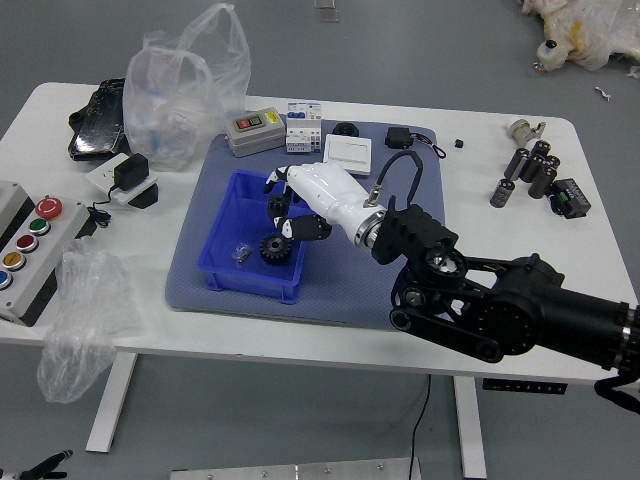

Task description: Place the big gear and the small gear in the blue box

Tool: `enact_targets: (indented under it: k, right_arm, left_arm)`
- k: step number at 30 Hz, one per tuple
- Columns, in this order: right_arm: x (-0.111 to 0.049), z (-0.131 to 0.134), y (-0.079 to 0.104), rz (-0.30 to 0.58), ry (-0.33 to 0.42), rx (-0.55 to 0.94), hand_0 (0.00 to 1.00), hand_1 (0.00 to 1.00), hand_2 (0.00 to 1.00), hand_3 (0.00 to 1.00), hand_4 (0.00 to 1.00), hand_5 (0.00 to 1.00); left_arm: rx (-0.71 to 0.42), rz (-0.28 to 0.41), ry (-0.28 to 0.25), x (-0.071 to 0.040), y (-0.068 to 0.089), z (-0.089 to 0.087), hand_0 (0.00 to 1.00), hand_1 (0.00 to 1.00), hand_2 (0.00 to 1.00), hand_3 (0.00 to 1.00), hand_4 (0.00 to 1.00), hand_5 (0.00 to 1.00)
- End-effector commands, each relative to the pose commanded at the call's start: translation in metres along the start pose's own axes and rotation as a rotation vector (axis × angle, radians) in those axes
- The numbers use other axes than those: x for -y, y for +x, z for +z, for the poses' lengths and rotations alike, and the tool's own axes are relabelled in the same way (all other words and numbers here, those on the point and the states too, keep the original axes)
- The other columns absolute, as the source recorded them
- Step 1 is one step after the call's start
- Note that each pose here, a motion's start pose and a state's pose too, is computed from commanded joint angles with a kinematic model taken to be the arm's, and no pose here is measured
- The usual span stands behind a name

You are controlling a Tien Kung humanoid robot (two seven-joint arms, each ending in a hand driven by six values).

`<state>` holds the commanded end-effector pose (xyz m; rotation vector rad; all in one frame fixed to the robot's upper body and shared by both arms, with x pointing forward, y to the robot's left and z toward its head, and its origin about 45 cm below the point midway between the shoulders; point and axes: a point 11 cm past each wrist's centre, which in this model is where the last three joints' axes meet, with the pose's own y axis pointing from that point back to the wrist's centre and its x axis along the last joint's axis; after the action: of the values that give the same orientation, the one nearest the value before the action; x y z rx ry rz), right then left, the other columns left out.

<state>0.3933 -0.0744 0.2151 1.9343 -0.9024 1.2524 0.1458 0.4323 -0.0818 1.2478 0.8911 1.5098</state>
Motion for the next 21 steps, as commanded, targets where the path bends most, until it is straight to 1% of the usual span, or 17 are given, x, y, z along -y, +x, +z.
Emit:
enact_targets:
  k: [1, 2, 7, 8, 13, 14, 17, 19, 20, 21]
  right_arm:
    - [0.001, 0.001, -0.002, -0.008, 0.000, 0.001, 0.595, 0.545, 0.345, 0.709, 0.325, 0.024]
    - [0.003, 0.002, -0.004, -0.021, -0.003, 0.002, 0.758, 0.785, 0.775, 0.865, 0.685, 0.232]
    - [0.005, 0.006, -0.014, -0.064, -0.017, 0.004, 0.758, 0.785, 0.775, 0.865, 0.685, 0.232]
    - [0.006, 0.006, -0.015, -0.065, -0.016, 0.004, 0.892, 0.937, 0.962, 0.998, 0.779, 0.316]
    - [0.006, 0.006, -0.017, -0.064, -0.020, 0.008, 0.892, 0.937, 0.962, 0.998, 0.779, 0.316]
    - [0.006, 0.007, -0.018, -0.064, -0.023, 0.010, 0.913, 0.942, 0.965, 0.998, 0.797, 0.342]
    - [0.005, 0.008, -0.018, -0.060, -0.030, 0.015, 0.913, 0.942, 0.965, 0.998, 0.797, 0.342]
    - [0.005, 0.009, -0.016, -0.044, -0.032, 0.024, 0.913, 0.942, 0.965, 0.998, 0.797, 0.342]
    - [0.004, 0.010, -0.014, -0.035, -0.033, 0.030, 0.896, 0.928, 0.941, 0.998, 0.810, 0.376]
    - [0.004, 0.011, -0.011, -0.021, -0.035, 0.039, 0.896, 0.928, 0.941, 0.998, 0.810, 0.376]
  left_arm:
    - [0.000, 0.000, 0.001, 0.000, 0.000, 0.000, 0.654, 0.507, 0.525, 0.728, 0.736, 0.688]
    - [0.000, 0.000, 0.001, 0.000, 0.000, 0.000, 0.655, 0.507, 0.526, 0.728, 0.739, 0.692]
    - [0.001, 0.000, -0.003, 0.000, 0.000, 0.002, 0.655, 0.507, 0.526, 0.728, 0.739, 0.692]
    - [0.001, 0.000, -0.004, 0.000, 0.000, 0.002, 0.655, 0.507, 0.526, 0.729, 0.739, 0.693]
    - [0.002, -0.003, -0.007, 0.000, -0.001, 0.004, 0.655, 0.507, 0.526, 0.729, 0.739, 0.693]
    - [0.002, -0.003, -0.008, 0.000, -0.001, 0.004, 0.655, 0.508, 0.525, 0.729, 0.741, 0.694]
    - [0.002, -0.003, -0.008, 0.000, -0.001, 0.004, 0.655, 0.508, 0.525, 0.729, 0.741, 0.694]
    - [0.002, -0.004, -0.007, 0.000, -0.002, 0.004, 0.655, 0.508, 0.525, 0.729, 0.741, 0.694]
    - [0.002, -0.004, -0.007, 0.000, -0.002, 0.004, 0.654, 0.508, 0.525, 0.728, 0.740, 0.694]
    - [0.001, -0.004, -0.007, 0.000, -0.002, 0.003, 0.654, 0.508, 0.525, 0.728, 0.740, 0.694]
